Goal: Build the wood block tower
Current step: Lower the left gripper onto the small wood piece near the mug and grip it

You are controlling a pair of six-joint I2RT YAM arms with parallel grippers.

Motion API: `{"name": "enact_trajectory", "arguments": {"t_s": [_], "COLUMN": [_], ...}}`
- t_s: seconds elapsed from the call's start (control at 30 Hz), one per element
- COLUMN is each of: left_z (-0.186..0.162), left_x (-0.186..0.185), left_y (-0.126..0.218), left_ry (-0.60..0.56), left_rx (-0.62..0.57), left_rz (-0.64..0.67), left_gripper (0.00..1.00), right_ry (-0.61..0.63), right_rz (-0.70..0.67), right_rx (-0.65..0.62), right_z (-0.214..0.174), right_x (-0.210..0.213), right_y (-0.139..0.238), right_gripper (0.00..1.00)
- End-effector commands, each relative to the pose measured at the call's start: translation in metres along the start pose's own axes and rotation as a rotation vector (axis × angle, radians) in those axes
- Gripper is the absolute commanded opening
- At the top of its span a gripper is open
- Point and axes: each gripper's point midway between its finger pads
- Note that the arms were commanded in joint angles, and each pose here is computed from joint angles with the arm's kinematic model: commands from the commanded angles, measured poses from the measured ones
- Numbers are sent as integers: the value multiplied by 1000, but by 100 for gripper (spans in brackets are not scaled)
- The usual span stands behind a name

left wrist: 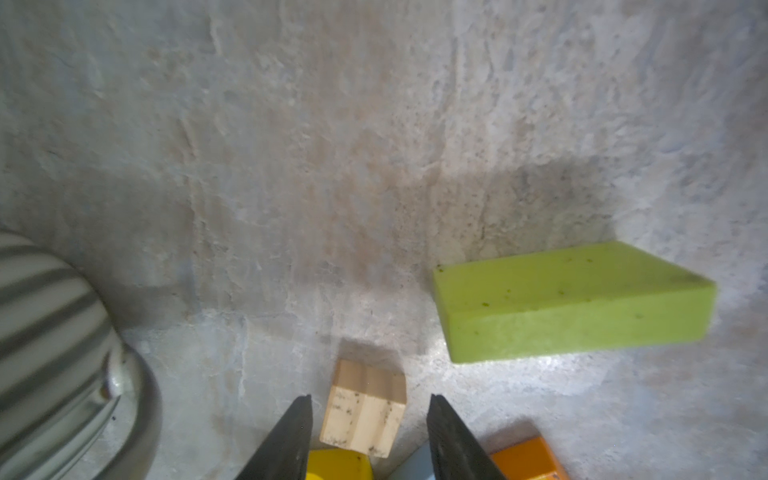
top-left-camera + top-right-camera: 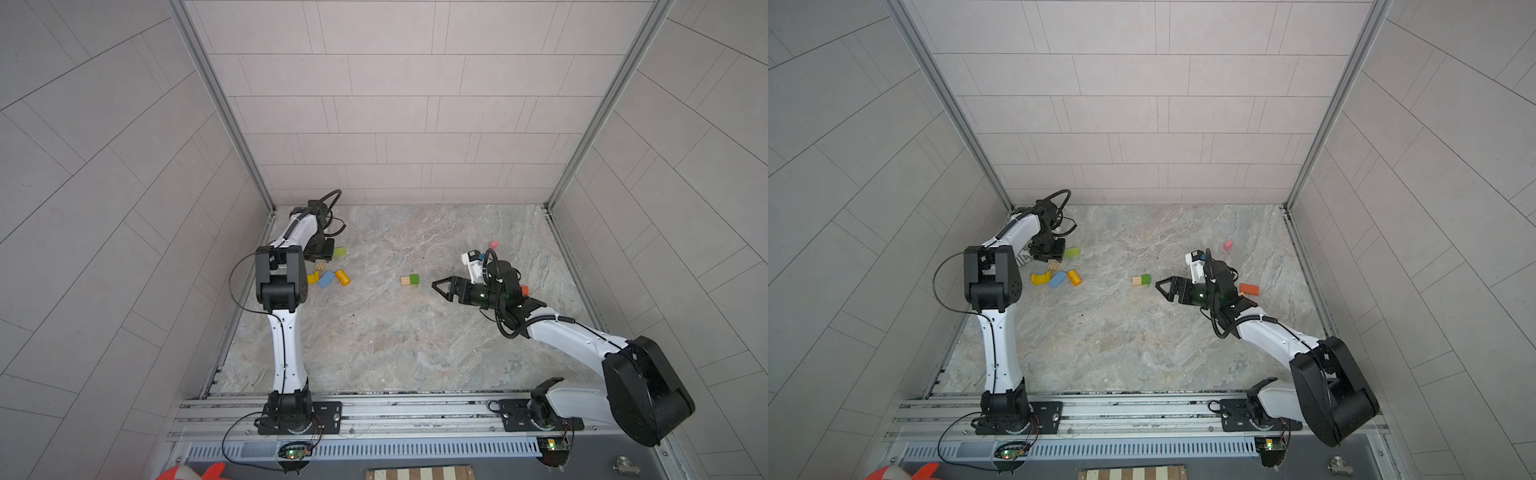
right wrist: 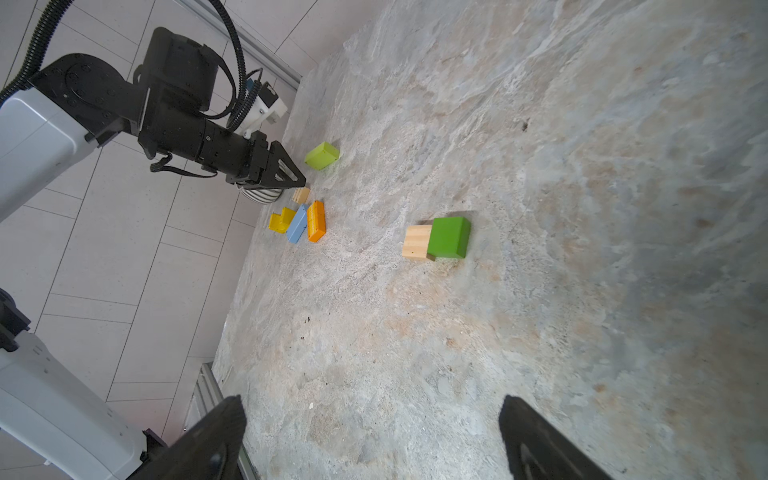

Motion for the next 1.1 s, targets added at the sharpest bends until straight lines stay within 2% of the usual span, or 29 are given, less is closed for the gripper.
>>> {"name": "enact_trajectory", "arguments": {"t_s": [0.0,0.2,0.53,0.83,1.07], "left_z": [-13,-15,-17,-18,-18], "left_x": [1,6,4,-1,-2], "left_y": [-12,-13,-20,-26,-27], "left_ry": [0,14,15,12,15], "left_rx": [51,52,65,79,82], "left_rz": [-15,-22,-43,-68,-80], "left_gripper": [51,56,54,47,32], "right_ry": [3,5,4,6,6], "right_rz": [2,4,7,7,6], "right_rx": [-3,0,6,16,16], "right_z": [-1,-2,-4,-6,-6], "right_x": [0,0,-1,-1,-1], "right_y": [-1,-1,-2,-5,-6], "right_gripper": [97,97,94,92,91]}}
Point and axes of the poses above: each gripper's point midway between its finger pads, its own y axis back along the fingers, its own x axis along the line the jaws close on, z = x × y, and after that the axes turned 11 degrees about -y, right-handed
